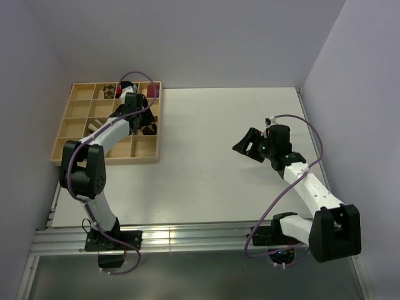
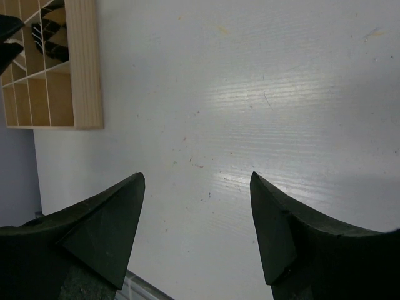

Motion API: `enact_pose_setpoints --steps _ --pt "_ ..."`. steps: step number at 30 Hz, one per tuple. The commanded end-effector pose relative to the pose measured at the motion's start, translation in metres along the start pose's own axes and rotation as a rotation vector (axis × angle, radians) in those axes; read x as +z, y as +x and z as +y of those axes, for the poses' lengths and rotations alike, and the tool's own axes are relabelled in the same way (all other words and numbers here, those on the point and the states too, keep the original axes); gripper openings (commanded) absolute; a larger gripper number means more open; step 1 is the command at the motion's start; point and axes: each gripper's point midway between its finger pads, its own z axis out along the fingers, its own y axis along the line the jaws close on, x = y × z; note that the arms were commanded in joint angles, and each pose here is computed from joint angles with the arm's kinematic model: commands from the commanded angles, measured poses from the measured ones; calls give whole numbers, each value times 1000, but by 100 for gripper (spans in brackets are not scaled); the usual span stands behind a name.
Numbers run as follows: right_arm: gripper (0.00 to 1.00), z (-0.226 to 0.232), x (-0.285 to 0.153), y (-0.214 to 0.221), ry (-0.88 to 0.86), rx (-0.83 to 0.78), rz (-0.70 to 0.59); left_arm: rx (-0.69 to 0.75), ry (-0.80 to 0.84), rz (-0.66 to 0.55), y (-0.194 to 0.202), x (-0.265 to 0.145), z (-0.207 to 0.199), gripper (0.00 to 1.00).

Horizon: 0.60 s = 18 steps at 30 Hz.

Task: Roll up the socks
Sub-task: Place the sock in the storage box.

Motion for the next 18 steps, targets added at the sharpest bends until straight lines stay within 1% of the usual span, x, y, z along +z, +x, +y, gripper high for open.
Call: enact_pose_setpoints --steps 1,2,3,4,5,6,7,11,15,18 --pt "75 11 -8 -13 -34 -38 -47 -76 52 -142 -50 -33 -14 71" --pt "75 11 -9 -14 -35 -40 -50 -84 68 -160 -55 -37 -16 66" --pt "75 11 -10 -14 -33 -41 -51 -87 79 -164 -54 -37 -17 54" --pt "75 11 -10 -15 -33 -45 -53 -90 101 -173 -57 -37 -22 47" --pt "75 11 -11 -15 -32 -45 -56 -89 105 -164 -53 -33 -23 41" --pt "75 11 -11 -14 -30 -46 -55 -92 111 -159 -52 -29 -25 33" --pt "75 11 -12 -14 -30 -46 -55 -92 112 -149 -49 -26 -25 29" --pt "74 10 -14 -14 -26 -51 -57 -91 97 -77 -20 -1 -23 19" --pt "74 7 -18 -12 -10 -57 -61 -93 80 -18 10 15 -14 18" --pt "74 7 -19 -12 -7 -54 -64 -93 67 21 26 25 -11 17"
